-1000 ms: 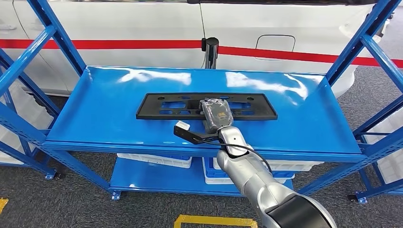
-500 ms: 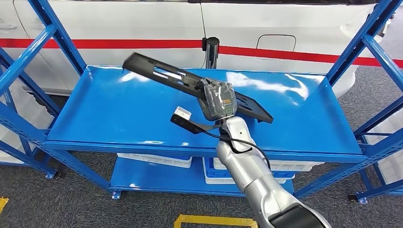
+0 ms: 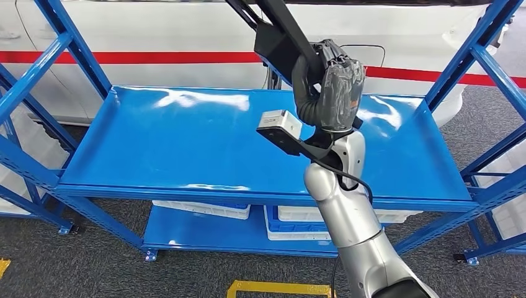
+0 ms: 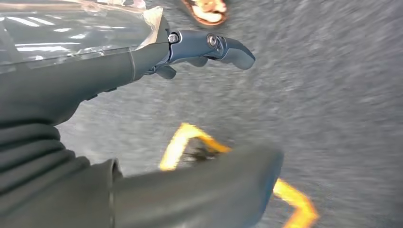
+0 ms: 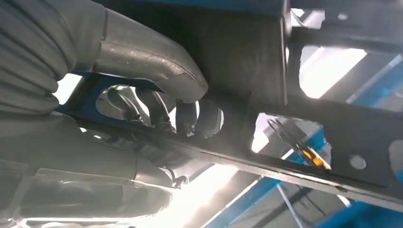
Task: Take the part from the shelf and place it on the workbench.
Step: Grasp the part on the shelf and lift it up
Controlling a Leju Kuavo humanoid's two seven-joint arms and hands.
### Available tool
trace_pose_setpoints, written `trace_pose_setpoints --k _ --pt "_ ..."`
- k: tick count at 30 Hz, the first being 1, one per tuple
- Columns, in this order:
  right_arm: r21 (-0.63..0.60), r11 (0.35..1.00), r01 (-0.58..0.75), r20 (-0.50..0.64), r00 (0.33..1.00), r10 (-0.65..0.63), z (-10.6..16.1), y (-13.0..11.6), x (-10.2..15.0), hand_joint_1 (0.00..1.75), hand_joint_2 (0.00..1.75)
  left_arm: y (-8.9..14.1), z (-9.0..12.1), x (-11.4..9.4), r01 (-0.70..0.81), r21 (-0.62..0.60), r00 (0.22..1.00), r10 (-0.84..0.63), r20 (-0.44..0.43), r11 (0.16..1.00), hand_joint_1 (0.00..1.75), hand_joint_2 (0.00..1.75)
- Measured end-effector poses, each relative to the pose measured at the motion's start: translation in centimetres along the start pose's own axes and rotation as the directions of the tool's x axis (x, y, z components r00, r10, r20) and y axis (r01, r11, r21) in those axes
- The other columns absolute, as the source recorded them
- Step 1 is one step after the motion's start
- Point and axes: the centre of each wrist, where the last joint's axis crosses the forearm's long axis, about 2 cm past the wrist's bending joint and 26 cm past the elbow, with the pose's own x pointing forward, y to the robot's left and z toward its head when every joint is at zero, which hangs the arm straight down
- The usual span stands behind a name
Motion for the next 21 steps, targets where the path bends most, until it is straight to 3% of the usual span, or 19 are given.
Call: trace_pose_setpoints --k 10,21 --pt "0.045 0.985 0.165 -0.09 0.983 -0.161 1.4 0.4 -0.2 1.75 1.75 -0.2 -0.1 0.3 -0.04 0.006 0.993 0.04 -0.112 0.999 0.0 1.75" --pt "0.102 0.979 0.177 -0.139 0.977 -0.162 3.7 0.0 -1.4 1.75 1.75 -0.5 0.0 0.4 -0.014 -0.042 0.991 0.008 -0.135 0.999 0.0 1.75"
